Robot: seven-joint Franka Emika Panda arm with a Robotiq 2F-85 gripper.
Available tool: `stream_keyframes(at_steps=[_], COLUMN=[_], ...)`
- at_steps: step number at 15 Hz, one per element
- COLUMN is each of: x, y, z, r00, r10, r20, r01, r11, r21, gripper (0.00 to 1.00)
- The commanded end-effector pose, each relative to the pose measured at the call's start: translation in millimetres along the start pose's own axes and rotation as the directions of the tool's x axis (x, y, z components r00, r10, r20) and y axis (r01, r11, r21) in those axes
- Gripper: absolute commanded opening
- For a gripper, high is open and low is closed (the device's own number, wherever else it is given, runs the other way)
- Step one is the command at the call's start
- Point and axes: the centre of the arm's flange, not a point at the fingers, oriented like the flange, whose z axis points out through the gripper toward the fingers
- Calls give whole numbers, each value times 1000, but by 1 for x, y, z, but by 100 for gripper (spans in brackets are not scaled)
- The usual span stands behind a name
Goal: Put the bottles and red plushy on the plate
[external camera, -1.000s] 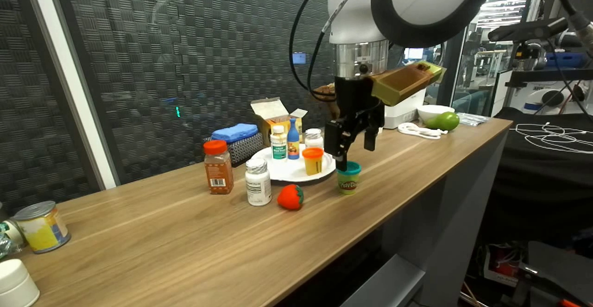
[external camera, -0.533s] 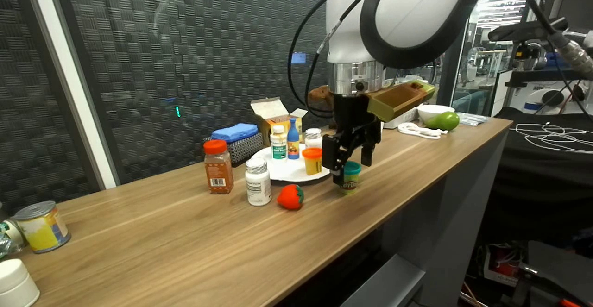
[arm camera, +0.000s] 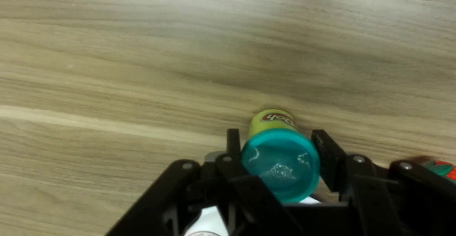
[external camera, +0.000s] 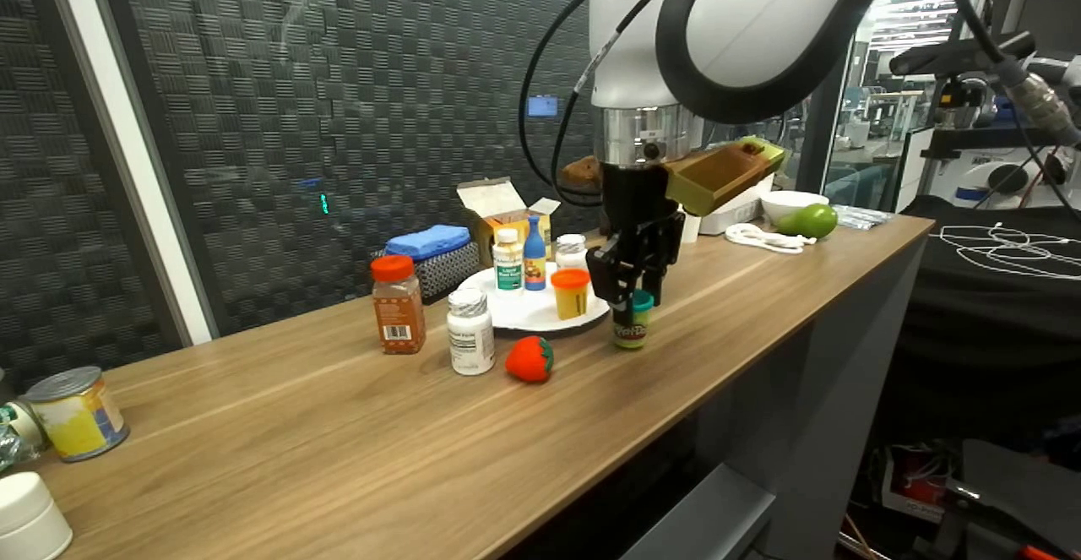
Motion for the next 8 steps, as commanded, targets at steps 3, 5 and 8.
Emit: stream_keyframes(at_steps=[3, 5, 8], x=[19, 32, 54], y=[-16, -26, -37], z=[-55, -69, -83], r00=[997, 994, 985], r10=[-39, -68, -105], r20=[-66, -89, -136], r01=[38, 66, 106], r11=[999, 998, 994], r21=[-24, -23, -2], gripper=[28, 28, 28])
